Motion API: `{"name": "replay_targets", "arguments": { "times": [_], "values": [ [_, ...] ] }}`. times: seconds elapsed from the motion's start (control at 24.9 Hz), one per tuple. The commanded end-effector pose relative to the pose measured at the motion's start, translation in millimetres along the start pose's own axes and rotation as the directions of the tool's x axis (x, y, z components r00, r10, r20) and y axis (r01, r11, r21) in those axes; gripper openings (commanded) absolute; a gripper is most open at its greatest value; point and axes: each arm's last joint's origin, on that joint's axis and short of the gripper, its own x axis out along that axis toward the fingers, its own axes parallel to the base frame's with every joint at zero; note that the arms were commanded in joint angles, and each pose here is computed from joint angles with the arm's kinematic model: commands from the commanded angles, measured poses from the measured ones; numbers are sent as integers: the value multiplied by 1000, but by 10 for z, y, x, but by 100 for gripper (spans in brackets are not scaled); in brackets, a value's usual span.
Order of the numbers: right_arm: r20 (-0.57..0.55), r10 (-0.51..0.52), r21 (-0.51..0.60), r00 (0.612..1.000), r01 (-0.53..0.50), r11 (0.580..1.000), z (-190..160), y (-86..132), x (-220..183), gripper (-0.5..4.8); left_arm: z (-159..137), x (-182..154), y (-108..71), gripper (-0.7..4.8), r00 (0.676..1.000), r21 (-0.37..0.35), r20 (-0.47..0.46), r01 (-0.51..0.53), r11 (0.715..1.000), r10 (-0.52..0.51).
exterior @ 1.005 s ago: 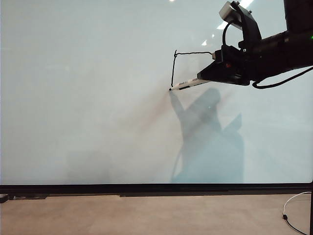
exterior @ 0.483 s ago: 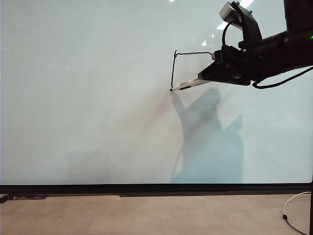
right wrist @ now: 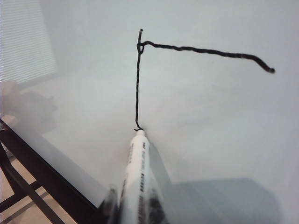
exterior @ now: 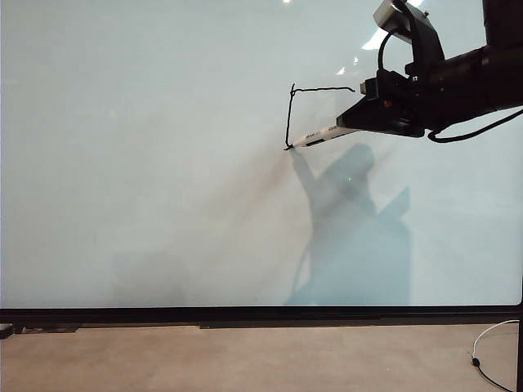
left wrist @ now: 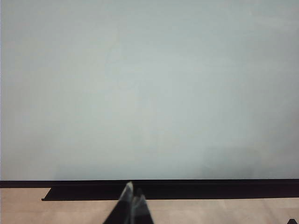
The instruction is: Pick up the pen on the shelf to the right of the whiteboard and draw a rectangle.
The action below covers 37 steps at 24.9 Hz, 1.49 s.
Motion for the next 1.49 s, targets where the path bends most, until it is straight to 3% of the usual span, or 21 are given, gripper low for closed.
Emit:
{"name": "replay_targets", "arguments": {
  "times": [0.04, 1.49],
  "values": [
    [15, -45, -10, 999, 45, 999, 34, -48, -18, -5, 15, -2, -1, -5, 1000, 4, 8, 0, 1000, 0],
    [3, -162, -30, 987, 162, 986, 43, -161, -337, -5, 14, -2, 0, -4, 1000, 4, 8, 0, 1000, 0]
  ]
}}
